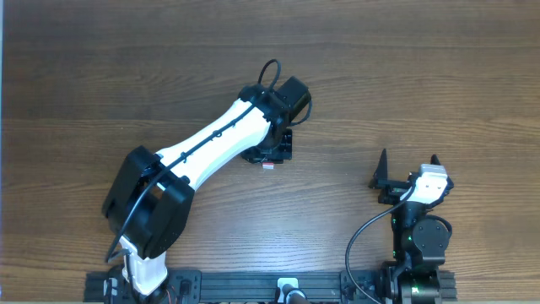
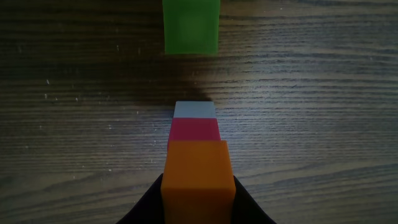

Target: Stack Cubes

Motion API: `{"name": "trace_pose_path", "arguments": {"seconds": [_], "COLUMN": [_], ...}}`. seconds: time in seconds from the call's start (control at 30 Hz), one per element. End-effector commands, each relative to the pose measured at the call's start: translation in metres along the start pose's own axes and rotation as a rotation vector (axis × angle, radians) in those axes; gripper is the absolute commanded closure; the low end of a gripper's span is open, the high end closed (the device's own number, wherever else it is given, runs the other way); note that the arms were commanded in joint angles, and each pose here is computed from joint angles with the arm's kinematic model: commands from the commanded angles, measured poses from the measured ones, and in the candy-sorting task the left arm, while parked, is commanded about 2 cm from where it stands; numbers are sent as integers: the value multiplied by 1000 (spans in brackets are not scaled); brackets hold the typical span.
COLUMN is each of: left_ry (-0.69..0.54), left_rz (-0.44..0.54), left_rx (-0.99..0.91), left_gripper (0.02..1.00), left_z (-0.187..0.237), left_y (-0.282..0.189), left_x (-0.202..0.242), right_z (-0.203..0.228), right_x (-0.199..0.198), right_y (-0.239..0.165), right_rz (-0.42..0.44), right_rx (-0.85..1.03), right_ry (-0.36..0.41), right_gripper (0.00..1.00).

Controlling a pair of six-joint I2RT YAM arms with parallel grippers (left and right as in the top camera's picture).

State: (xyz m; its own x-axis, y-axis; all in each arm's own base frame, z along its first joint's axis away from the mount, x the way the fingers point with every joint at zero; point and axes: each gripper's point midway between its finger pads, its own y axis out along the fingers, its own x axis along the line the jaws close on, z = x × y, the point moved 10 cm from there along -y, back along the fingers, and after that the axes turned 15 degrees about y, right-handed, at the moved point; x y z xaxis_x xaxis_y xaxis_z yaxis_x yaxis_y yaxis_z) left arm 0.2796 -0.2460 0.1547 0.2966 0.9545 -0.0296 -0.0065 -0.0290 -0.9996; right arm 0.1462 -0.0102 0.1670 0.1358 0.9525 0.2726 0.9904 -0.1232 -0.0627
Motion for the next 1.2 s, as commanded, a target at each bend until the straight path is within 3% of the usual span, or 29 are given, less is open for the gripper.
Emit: {"name": "trace_pose_path", "arguments": {"seconds": [0.03,0.2,0.37,1.0,1.2], "left_ry": [-12,-12,-12,-13,-16], "left_rz": [1,-2,-3,3,17], "left_rx": [12,18,22,10,-24], "left_gripper": [967,820,752,575,542], "left_z": [-2,-1,0,-2,-15], "left_y": [6,6,6,5,-25], "left_x": [-1,0,0,-1,6], "right_z": [2,2,2,2,2], "right_x": [1,1,1,1,1], "right_y": [0,0,0,0,0], "right_rz": [-12,-12,-12,-12,-12], "right_rx": [5,5,5,5,5], "right_ry": [-5,-5,-5,-5,-5], "right_gripper": [7,7,7,7,7]}}
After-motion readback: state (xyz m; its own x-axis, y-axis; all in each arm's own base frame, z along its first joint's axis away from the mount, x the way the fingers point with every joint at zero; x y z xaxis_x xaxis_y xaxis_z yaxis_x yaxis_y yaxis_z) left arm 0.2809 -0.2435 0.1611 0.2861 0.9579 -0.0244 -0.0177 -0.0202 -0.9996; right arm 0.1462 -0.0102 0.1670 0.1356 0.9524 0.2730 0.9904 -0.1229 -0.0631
